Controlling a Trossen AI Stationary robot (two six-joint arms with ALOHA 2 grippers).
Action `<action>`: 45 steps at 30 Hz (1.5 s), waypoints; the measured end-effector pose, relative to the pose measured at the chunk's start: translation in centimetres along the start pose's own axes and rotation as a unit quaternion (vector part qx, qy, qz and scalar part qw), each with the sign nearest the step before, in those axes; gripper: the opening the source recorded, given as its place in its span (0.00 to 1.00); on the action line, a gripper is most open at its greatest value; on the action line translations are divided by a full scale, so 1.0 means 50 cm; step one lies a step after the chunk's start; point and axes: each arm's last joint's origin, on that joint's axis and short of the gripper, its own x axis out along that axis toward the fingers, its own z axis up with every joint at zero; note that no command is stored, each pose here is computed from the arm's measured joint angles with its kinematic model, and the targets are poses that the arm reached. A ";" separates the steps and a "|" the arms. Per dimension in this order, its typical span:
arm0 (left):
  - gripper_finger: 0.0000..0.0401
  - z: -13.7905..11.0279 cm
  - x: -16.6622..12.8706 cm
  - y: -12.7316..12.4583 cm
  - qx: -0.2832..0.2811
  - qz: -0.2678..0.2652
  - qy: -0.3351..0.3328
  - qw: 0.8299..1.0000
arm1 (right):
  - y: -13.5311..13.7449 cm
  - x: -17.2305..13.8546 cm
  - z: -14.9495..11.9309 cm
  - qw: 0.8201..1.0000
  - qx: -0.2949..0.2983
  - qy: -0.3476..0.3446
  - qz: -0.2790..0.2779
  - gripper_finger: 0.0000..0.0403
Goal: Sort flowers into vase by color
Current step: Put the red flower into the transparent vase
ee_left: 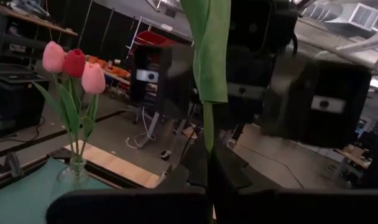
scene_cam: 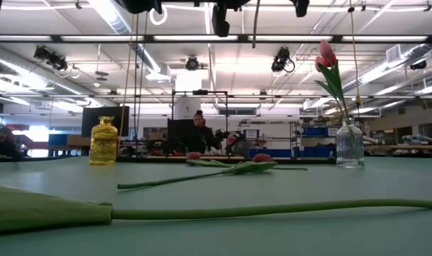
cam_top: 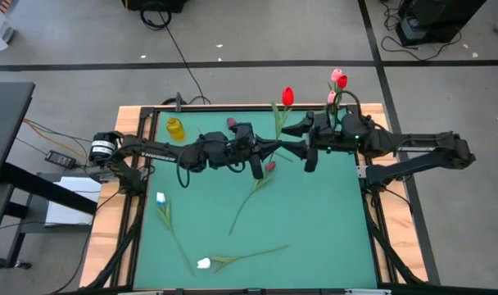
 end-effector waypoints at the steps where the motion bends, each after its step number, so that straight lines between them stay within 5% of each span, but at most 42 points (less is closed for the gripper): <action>1: 0.01 -0.001 0.000 -0.001 0.006 -0.001 0.001 1.000 | 0.001 0.004 0.002 1.000 0.000 -0.011 0.003 0.59; 7: 0.01 -0.002 -0.001 -0.005 0.052 -0.014 0.005 0.999 | -0.019 0.017 0.005 0.999 0.038 -0.027 -0.018 0.48; 14: 0.02 0.002 0.002 0.010 0.063 -0.024 0.012 0.998 | -0.034 0.020 0.007 0.999 0.044 -0.018 0.010 0.05; 19: 0.08 0.005 0.004 0.026 0.057 -0.005 0.015 0.998 | -0.038 0.016 0.005 0.999 0.036 -0.013 -0.015 0.03; 22: 0.18 0.005 0.003 0.043 0.047 0.017 0.037 0.998 | -0.044 0.000 -0.002 0.995 0.022 0.006 -0.094 0.02; 27: 0.34 0.012 -0.012 0.055 0.054 0.046 0.093 0.993 | -0.050 -0.055 -0.010 0.962 -0.009 0.033 -0.271 0.02; 32: 0.38 0.041 -0.037 0.047 0.082 0.050 0.116 0.989 | -0.048 -0.120 -0.006 0.918 -0.034 0.029 -0.394 0.02; 41: 0.37 0.062 -0.056 0.062 0.116 0.070 0.144 0.980 | -0.056 -0.210 0.016 0.824 -0.079 -0.024 -0.560 0.02; 45: 0.37 0.064 -0.056 0.068 0.117 0.075 0.143 0.980 | -0.065 -0.223 0.023 0.810 -0.090 -0.023 -0.579 0.02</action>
